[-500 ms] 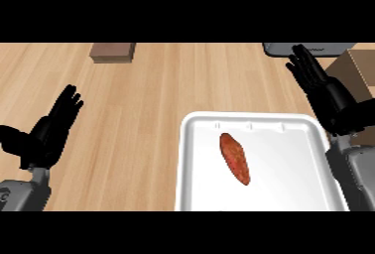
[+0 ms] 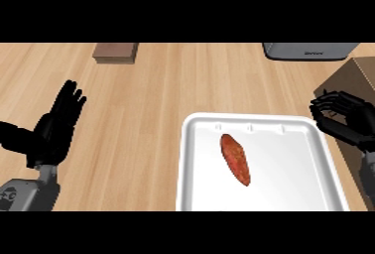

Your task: Pick the sweet potato from the tray and place it in the cardboard box

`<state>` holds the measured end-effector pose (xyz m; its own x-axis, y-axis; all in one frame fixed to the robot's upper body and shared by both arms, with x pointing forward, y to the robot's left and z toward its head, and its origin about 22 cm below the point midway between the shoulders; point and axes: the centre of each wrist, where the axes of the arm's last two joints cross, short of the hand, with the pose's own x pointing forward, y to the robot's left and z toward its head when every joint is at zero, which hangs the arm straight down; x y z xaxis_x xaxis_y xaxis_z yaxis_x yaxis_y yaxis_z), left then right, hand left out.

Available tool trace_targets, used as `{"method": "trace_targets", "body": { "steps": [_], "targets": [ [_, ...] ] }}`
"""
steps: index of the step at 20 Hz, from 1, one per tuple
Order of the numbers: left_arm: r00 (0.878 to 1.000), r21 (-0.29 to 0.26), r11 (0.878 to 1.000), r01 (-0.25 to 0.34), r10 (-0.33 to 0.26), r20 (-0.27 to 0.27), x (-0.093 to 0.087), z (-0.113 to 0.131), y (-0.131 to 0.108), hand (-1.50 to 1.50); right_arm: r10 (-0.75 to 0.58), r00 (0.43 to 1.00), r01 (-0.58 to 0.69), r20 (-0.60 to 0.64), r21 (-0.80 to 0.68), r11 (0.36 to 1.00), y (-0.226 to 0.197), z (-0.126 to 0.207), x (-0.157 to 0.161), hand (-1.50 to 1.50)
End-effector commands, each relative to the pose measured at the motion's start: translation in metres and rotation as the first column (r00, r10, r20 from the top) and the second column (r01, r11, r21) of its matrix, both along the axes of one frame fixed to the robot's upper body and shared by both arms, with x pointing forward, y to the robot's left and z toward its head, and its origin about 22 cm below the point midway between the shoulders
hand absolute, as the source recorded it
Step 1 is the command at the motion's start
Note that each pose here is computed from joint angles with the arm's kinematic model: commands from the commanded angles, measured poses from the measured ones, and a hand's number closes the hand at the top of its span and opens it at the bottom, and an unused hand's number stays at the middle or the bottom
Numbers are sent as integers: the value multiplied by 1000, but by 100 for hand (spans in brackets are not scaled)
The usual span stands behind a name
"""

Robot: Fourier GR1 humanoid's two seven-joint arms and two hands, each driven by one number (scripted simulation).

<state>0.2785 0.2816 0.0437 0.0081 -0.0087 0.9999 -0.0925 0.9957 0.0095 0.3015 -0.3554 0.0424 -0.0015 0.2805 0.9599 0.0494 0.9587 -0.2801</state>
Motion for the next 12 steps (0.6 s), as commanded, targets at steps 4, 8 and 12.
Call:
{"method": "trace_targets", "body": {
  "steps": [4,8,12],
  "targets": [
    [1000,-51,999,-13,12,-17,-2,2,-33,0,74,982,-48,173,-153,987,-27,-25,-9,-150],
    [999,-36,999,-41,40,-16,-9,10,-10,0,246,968,-222,39,-313,924,-13,21,-10,-150],
    [1000,-47,999,-12,11,-26,-14,0,-28,0,370,902,-431,-222,-461,776,-25,72,9,-150]
  ]
}}
